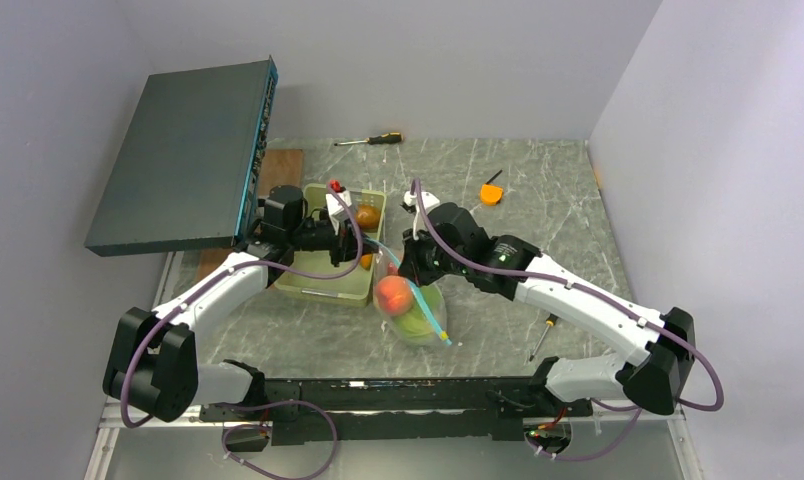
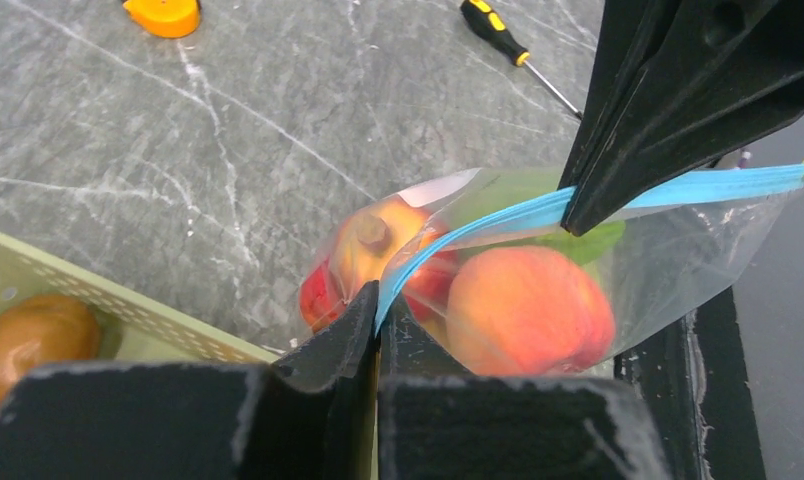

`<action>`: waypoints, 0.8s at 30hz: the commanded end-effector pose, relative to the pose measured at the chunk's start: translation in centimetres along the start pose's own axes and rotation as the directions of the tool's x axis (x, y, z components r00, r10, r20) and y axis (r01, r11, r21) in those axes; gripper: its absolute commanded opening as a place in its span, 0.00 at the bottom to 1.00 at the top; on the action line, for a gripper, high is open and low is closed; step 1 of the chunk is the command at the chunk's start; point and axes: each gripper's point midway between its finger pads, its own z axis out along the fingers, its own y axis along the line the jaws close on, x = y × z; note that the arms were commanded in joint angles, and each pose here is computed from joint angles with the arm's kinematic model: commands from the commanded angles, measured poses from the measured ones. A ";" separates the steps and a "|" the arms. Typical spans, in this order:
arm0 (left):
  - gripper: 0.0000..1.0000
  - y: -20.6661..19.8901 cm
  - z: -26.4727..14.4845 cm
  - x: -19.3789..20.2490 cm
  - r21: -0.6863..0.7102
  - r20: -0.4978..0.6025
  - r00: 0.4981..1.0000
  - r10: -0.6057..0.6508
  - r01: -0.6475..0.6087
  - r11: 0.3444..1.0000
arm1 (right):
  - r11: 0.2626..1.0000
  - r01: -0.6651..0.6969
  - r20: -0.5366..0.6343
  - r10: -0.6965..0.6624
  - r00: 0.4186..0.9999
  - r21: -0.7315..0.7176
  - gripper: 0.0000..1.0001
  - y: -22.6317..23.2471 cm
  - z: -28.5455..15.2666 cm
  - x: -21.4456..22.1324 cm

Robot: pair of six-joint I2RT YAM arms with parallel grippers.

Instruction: Place the food in the zip-top bag and seal the zipper

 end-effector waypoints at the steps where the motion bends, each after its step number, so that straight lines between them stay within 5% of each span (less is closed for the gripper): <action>1: 0.21 2.0 -0.4 -2.8 -0.126 0.035 0.997 0.063 -0.058 0.990 | 0.981 -0.087 0.091 0.072 0.993 0.174 0.00 -3.4 -0.7 -1.7; 4: 0.66 3.3 -1.0 -3.2 -0.225 0.039 0.998 0.042 -0.032 0.974 | 0.945 -0.186 0.125 0.157 0.980 0.268 0.00 -6.9 -1.7 -1.8; 5: 0.88 3.6 -1.2 -3.6 -0.254 0.050 0.998 0.048 -0.034 0.967 | 0.931 -0.228 0.142 0.195 0.971 0.285 0.00 -8.2 -2.2 -1.9; 6: 0.98 3.6 -1.5 -3.9 -0.276 0.062 0.996 0.059 -0.040 0.960 | 0.917 -0.270 0.159 0.231 0.960 0.296 0.00 -9.5 -2.8 -1.9; 11: 1.00 3.4 -2.8 -5.9 -0.370 0.094 0.987 0.128 -0.084 0.925 | 0.828 -0.356 0.205 0.294 0.934 0.434 0.00 -15.4 -7.0 -1.3; 16: 1.00 3.1 -3.8 -7.1 -0.450 0.097 0.979 0.179 -0.117 0.885 | 0.658 -0.380 0.223 0.312 0.923 0.650 0.00 -20.9 -12.4 -0.1; 24: 1.00 2.8 -5.0 -8.3 -0.528 0.113 0.963 0.243 -0.149 0.836 | 0.429 -0.342 0.266 0.228 0.937 0.836 0.00 -23.5 -18.4 -0.4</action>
